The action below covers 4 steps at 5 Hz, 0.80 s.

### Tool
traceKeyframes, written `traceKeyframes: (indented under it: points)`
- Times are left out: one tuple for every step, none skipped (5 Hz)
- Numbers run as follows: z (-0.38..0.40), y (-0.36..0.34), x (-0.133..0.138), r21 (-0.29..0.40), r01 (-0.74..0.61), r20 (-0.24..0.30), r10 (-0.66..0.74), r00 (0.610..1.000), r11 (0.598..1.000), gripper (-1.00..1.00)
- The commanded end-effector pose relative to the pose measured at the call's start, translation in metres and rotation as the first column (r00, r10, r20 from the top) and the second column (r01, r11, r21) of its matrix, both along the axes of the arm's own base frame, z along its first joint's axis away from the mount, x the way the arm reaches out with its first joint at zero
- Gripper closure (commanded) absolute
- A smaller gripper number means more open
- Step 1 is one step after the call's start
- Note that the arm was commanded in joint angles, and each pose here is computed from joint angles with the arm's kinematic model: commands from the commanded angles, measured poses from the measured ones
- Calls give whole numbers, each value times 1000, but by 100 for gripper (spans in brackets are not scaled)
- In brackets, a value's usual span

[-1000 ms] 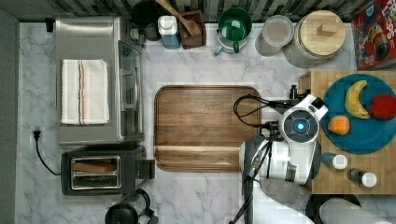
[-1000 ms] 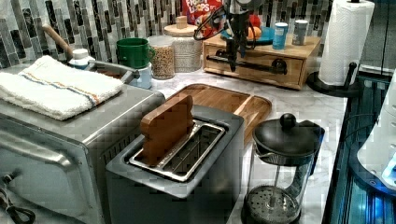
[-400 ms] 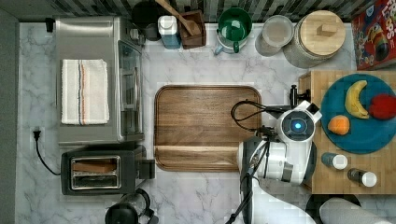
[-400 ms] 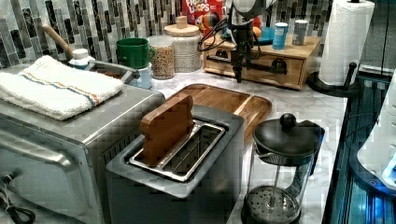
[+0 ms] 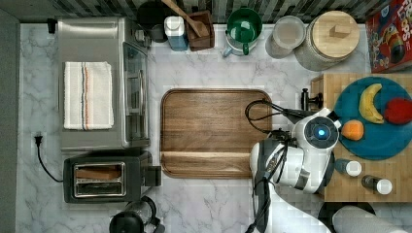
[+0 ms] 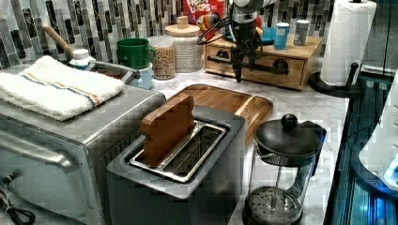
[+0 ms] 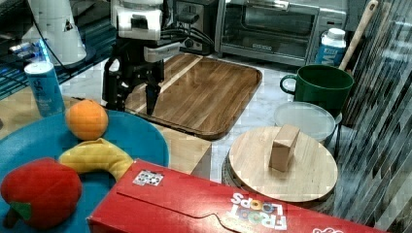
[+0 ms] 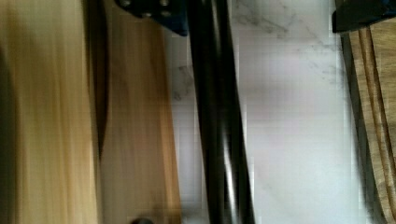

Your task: Open the drawer.

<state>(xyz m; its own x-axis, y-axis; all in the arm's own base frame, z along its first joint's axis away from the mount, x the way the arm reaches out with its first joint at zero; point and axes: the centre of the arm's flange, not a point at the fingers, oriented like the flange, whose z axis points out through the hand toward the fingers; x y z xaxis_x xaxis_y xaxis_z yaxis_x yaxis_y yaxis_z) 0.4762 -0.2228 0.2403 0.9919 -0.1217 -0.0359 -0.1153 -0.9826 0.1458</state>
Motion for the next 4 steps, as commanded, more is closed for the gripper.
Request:
traceKeyframes:
  points:
    - [3,139,44,48,-69,84,65,994,996,-100]
    - [2,179,36,45,-103,88,99,991,994,-100]
    - [1,217,30,25,-111,96,108,989,994,-100]
    - [2,244,28,27,-118,105,115,988,993,-100]
